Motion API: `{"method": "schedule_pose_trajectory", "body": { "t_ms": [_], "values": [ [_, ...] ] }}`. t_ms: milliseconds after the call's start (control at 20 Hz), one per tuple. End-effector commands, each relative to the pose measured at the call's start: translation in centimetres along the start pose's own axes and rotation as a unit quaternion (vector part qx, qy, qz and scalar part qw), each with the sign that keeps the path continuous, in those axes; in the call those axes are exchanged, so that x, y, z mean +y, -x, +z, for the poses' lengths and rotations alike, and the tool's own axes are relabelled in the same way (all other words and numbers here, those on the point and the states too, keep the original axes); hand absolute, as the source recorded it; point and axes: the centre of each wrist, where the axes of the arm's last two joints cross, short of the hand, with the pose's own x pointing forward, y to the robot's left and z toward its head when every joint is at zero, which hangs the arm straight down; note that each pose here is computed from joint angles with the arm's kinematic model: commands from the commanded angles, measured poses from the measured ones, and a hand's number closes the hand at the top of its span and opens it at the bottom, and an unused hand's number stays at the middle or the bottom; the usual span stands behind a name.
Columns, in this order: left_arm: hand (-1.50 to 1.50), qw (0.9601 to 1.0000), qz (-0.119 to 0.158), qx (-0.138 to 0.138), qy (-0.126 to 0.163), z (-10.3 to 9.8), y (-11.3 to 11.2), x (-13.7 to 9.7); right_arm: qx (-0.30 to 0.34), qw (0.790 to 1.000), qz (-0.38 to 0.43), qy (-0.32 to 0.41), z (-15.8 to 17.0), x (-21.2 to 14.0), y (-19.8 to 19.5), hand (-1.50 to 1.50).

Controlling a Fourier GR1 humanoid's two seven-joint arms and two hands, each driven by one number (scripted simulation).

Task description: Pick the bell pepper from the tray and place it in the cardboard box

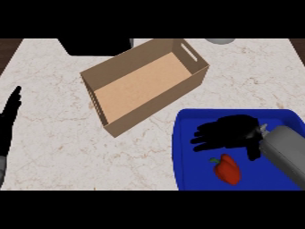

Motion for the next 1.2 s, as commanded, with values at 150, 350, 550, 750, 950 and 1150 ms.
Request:
{"method": "schedule_pose_trajectory", "body": {
  "t_ms": [150, 350, 550, 750, 950, 1150],
  "values": [
    [0.0, 1.0, -0.006, 0.005, 0.0, 0.6, 0.0, 0.8, -0.006, 1.0, -0.006, -0.025, -0.2, -0.2, -1.4, -1.5],
    [0.0, 0.9999, -0.008, -0.006, 0.01, 1.5, 0.6, -0.3, -0.042, 0.999, -0.026, -0.018, 1.1, 0.8, -0.9, -1.5],
    [0.0, 1.0, -0.002, 0.006, -0.004, 0.3, 1.1, 2.5, -0.074, 0.996, -0.032, -0.023, -0.7, 0.5, -1.2, -1.5],
    [0.0, 1.0, -0.002, 0.003, -0.001, 0.9, 0.8, 0.2, -0.086, 0.996, -0.031, -0.017, 0.0, 0.9, -2.9, -1.5],
    [0.0, 1.0, 0.002, 0.0, 0.001, -0.4, 1.2, -0.8, -0.076, 0.996, -0.023, -0.032, 0.9, 1.9, -3.2, -1.5],
    [0.0, 1.0, 0.004, 0.006, 0.005, -0.3, 1.5, 1.2, -0.025, 0.998, 0.003, -0.053, 0.6, 1.6, -3.4, -1.5]
  ]
}}
